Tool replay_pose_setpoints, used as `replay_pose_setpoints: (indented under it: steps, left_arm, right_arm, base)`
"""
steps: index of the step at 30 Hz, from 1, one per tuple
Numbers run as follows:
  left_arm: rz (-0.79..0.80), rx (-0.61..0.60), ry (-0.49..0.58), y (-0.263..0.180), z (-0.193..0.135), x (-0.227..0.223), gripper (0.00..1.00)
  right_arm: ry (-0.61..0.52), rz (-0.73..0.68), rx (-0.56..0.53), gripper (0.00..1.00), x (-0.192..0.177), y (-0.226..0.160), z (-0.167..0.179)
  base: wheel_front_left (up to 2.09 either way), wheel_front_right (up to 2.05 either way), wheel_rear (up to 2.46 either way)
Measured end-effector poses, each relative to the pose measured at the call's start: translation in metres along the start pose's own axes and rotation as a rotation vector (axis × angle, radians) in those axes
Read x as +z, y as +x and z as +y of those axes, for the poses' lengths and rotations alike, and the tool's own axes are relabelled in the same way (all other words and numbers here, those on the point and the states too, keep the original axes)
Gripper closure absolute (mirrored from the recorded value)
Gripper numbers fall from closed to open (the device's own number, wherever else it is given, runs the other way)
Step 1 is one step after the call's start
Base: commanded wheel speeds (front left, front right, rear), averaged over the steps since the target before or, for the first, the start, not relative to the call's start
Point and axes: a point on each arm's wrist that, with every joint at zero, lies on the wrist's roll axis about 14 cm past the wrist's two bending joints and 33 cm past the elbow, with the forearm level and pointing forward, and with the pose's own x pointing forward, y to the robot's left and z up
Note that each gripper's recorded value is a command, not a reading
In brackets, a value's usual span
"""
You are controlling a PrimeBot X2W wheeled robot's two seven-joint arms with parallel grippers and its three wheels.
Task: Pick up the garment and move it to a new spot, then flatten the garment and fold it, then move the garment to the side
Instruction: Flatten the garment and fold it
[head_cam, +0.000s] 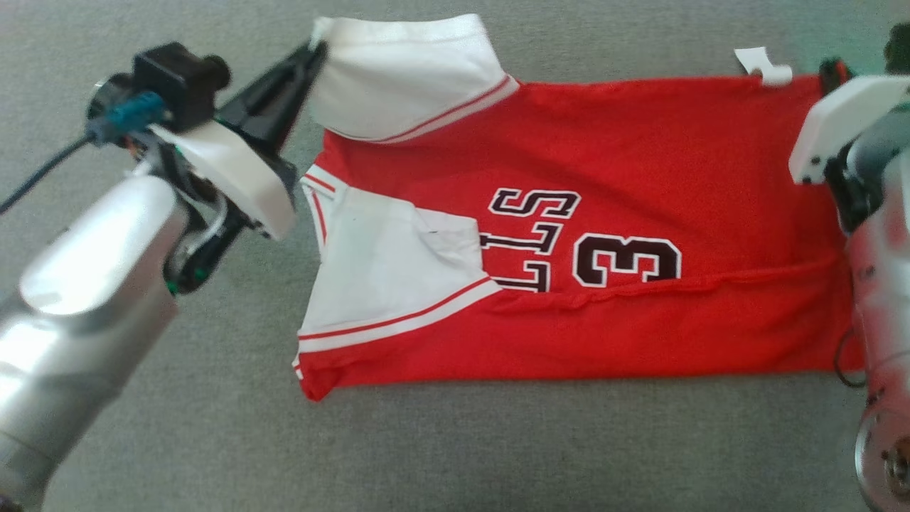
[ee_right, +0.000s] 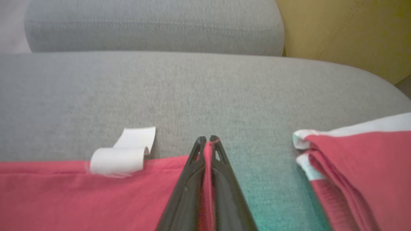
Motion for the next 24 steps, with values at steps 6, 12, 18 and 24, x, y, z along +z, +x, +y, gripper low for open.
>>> replay_pose_setpoints:
  steps: [6,12,18,24]
  left_arm:
    - [-0.014,0.07,0.039,0.01,0.029,0.016,1.0]
    - [-0.063,0.127,0.113,0.03,0.057,0.042,1.0]
    - [-0.187,0.167,0.181,0.051,0.074,0.076,1.0]
    - [-0.232,0.182,0.195,0.056,0.075,0.085,1.0]
  right_arm:
    - [0.096,-0.203,0.029,1.0,0.06,-0.009,0.002]
    - [0.155,-0.346,0.071,1.0,0.103,-0.013,0.008]
    - [0.154,-0.469,0.103,1.0,0.137,-0.014,0.012]
    - [0.141,-0.492,0.127,1.0,0.142,-0.011,0.015]
  base:
    - [0.0,0.0,0.0]
    - [0.0,0.0,0.0]
    - [0.0,0.0,0.0]
    - [0.0,0.0,0.0]
